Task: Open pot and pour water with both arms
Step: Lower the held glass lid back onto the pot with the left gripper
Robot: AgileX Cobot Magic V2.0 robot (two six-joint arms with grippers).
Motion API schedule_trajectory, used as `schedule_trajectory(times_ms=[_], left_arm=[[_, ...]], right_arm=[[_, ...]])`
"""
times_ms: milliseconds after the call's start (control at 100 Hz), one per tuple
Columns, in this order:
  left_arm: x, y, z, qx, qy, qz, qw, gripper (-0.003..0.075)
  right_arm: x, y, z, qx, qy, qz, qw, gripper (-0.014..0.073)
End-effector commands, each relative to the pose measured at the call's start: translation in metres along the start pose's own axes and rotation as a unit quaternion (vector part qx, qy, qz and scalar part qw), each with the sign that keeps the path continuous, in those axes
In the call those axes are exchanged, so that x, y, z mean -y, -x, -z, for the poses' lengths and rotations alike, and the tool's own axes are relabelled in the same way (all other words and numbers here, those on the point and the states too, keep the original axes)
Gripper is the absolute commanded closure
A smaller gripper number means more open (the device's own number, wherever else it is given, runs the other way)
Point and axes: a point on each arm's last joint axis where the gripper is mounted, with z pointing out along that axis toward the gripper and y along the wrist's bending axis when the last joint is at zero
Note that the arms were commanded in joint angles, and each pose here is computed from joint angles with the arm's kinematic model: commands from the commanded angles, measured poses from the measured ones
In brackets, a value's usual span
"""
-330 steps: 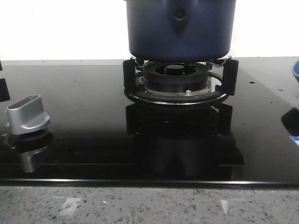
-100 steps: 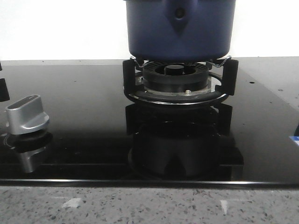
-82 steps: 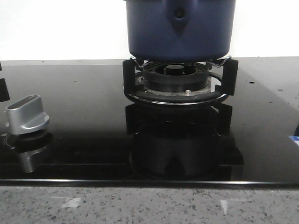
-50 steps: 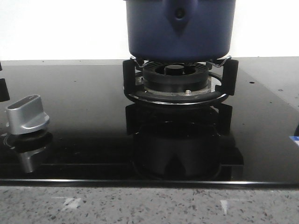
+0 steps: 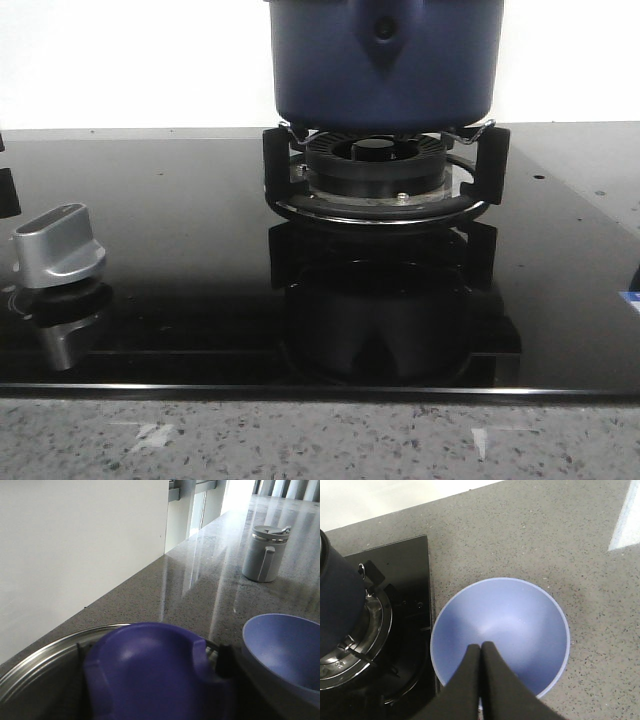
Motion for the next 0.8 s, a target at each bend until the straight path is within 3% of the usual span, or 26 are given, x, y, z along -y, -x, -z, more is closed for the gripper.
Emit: schedule_trajectory(times_ms=[0,260,510,660,790], left_arm=[[0.013,0.041,0.010,0.076,-0.015,0.011,0.997,0.0251],[0.016,0.055,0.022,0.091,-0.008,-0.001,0.996,0.0225],[0.023,0.102,0.072,0.141,0.027,-0.031,0.989,0.0237],[0.038,0.129,0.116,0.170,0.065,-0.039,0.982,0.0368],[0.058,0.129,0.143,0.172,0.103,-0.021,0.979,0.0514]], right_arm=[[-0.002,0.010,0.006,0.041,0.011,0.007,0.999,0.0669],[-0.002,0.009,0.006,0.038,0.010,0.008,0.999,0.0669],[0.000,0.004,0.016,0.060,0.014,0.038,0.997,0.0669],[0.006,-0.014,0.032,0.094,0.022,0.065,0.993,0.0669],[0.014,-0.043,0.040,0.118,0.030,0.095,0.988,0.0669]])
